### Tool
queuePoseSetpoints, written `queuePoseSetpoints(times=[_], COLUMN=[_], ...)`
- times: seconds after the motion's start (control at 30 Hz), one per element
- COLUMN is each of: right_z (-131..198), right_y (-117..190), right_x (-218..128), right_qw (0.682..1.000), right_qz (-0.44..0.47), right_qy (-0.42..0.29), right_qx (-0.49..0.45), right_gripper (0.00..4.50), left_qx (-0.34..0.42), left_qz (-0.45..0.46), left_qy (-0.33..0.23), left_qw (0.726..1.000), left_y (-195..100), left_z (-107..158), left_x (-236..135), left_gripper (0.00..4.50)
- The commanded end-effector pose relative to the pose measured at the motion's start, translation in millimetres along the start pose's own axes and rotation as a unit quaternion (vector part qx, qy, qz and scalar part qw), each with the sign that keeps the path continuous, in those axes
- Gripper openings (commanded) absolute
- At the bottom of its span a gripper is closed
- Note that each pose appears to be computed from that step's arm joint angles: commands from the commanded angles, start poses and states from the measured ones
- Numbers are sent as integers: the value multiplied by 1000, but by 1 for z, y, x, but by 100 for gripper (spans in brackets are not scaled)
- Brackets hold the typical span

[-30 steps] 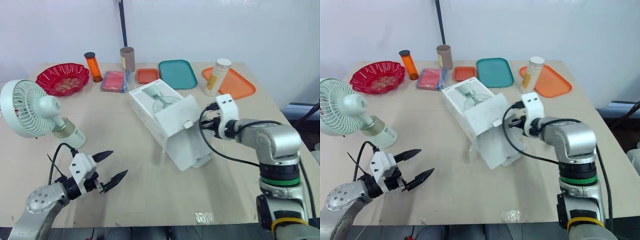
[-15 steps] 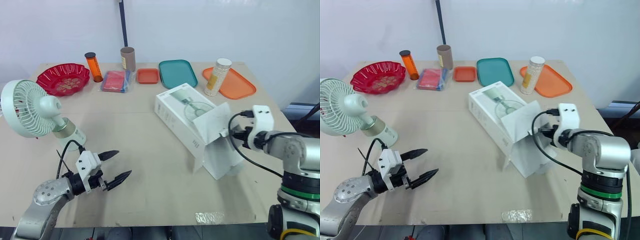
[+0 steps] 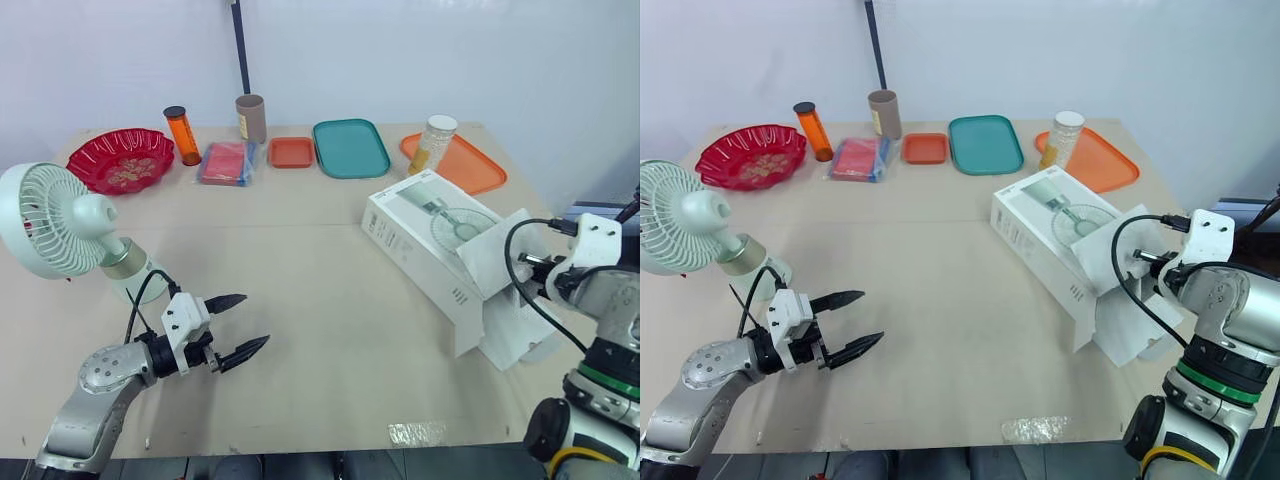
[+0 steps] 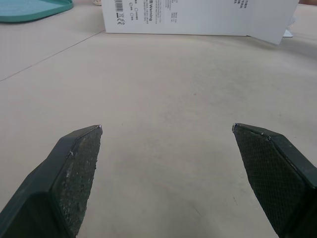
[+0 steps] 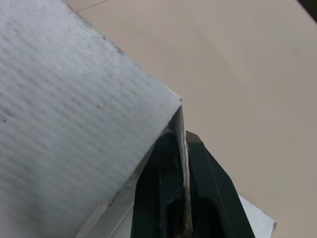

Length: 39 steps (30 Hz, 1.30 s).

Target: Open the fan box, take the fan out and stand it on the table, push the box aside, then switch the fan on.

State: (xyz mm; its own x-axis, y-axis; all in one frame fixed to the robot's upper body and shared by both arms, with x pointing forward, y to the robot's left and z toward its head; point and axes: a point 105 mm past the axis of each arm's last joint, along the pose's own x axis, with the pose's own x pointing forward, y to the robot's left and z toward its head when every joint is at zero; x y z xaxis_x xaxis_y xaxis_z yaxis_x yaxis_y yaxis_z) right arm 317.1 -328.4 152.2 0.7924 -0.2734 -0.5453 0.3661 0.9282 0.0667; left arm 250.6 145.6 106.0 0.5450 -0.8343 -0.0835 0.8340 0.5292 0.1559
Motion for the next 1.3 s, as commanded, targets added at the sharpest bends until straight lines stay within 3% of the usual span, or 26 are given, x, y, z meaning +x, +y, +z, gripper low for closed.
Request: queuePoseSetpoints(times=[0.03,0.27,0.4,0.53,0.87,1.13,1.3], right_z=[7,-2,-16,-7,19,30,29], right_y=[8,6,-3,5,30,89,129], right_x=[-7,-7,-8,-28,-90,-138,-144], right_qw=[999,995,987,968,880,783,740], right_qz=[23,56,75,153,307,472,537], right_qy=[-27,-23,-11,-53,-187,-290,-303], right_qx=[-31,-77,-142,-192,-309,-283,-269], right_gripper=[3,248,445,445,445,445,445], left_qx=[10,-2,3,5,7,15,20], left_qz=[-2,-7,-2,-3,-9,-5,1], left_qy=[-10,-52,-57,-53,-56,-63,-59], left_qw=[1000,999,998,999,998,998,998], left_y=[0,-2,0,1,2,4,1], left_z=[5,20,22,21,23,28,26], left_x=[1,1,1,0,2,2,0], left_gripper=[450,450,450,450,450,450,450])
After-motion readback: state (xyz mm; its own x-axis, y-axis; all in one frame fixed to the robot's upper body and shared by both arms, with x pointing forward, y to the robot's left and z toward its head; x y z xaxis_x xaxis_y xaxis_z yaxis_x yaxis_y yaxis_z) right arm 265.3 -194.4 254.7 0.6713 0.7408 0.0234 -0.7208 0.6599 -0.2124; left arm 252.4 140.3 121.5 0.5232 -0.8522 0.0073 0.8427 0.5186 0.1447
